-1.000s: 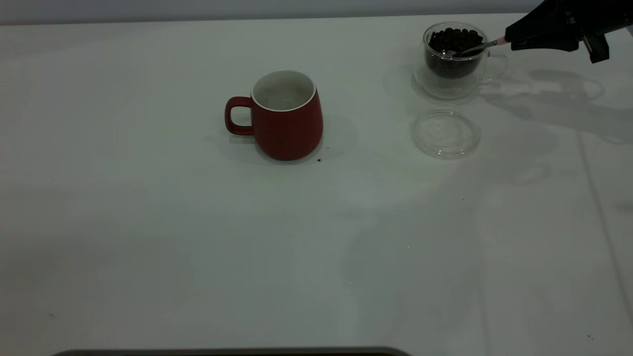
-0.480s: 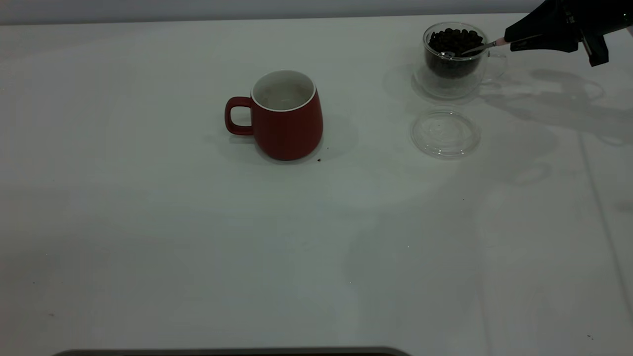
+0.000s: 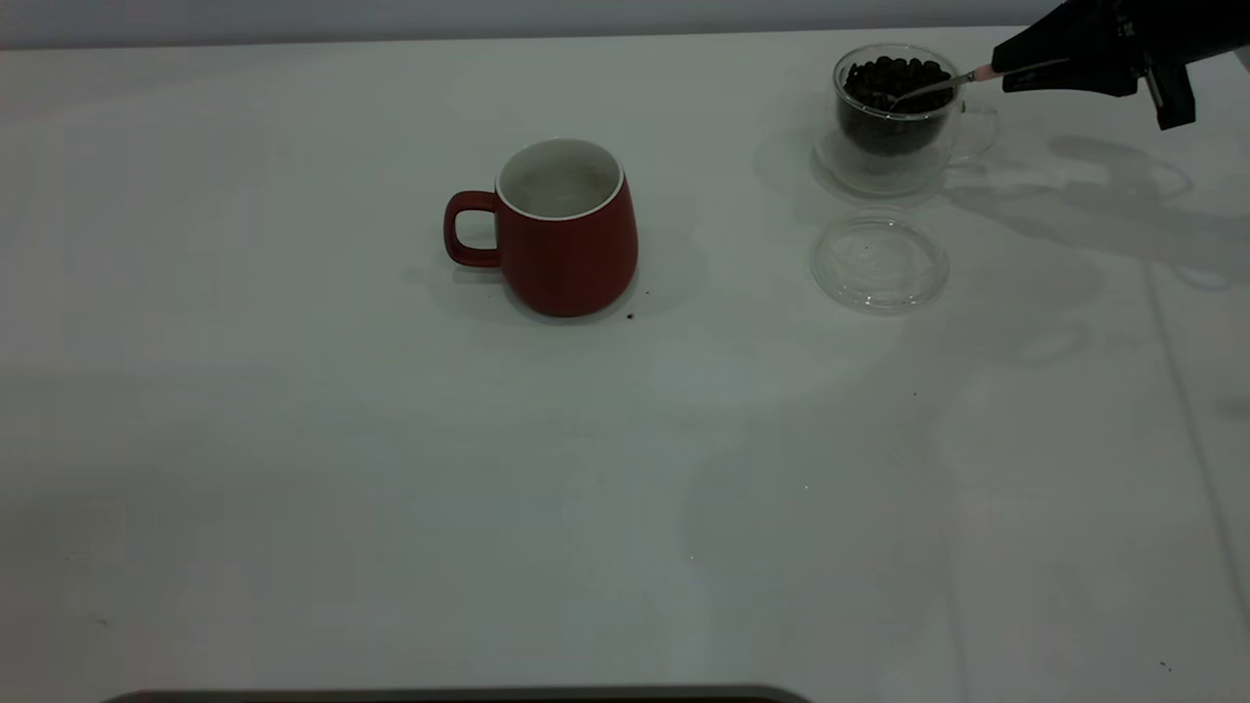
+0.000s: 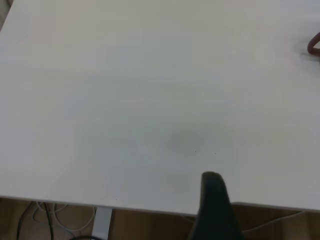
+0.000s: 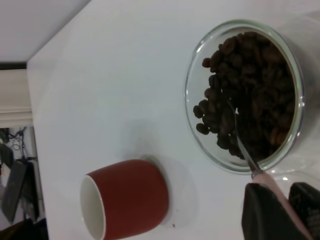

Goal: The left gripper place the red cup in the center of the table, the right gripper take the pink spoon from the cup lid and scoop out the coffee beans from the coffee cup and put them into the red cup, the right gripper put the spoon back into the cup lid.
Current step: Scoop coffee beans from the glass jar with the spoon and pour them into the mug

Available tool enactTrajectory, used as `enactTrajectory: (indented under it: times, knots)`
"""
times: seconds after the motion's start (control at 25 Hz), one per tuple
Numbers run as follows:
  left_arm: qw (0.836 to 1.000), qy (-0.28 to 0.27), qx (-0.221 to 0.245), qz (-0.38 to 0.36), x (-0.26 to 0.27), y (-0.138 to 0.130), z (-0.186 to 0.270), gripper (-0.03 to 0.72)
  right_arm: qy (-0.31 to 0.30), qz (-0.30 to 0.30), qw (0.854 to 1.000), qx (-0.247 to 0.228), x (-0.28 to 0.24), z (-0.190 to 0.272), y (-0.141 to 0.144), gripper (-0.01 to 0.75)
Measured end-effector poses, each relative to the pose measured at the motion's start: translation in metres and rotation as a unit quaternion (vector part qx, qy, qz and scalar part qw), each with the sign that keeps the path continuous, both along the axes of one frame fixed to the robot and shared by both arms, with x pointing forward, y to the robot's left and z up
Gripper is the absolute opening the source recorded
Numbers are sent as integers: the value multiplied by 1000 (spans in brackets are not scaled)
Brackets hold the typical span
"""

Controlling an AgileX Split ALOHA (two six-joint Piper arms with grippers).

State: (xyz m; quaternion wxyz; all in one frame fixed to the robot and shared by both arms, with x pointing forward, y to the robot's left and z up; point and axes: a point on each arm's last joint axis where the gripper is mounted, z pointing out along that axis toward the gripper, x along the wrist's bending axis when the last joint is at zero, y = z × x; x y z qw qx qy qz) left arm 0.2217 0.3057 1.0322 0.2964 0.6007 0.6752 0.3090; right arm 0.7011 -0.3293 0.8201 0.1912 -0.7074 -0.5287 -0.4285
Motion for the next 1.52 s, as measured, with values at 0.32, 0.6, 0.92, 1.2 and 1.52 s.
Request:
enactTrajectory:
  times: [0.32, 0.6, 0.92, 1.2, 1.52]
  knots:
    - [1000, 0, 0, 0, 0, 0, 0, 586, 0, -19, 1000, 16, -2, 2, -17, 94]
    - [1000, 0, 0, 0, 0, 0, 0, 586, 4, -10, 1000, 17, -6, 2, -27, 94]
    - [1000, 0, 0, 0, 0, 0, 0, 586, 3, -17, 998, 53, -8, 7, -32, 94]
    - [1000, 0, 0, 0, 0, 0, 0, 586, -1, -28, 995, 91, -12, 10, -47, 94]
    - [1000, 0, 0, 0, 0, 0, 0, 586, -21, -53, 991, 118, -7, 15, -48, 94]
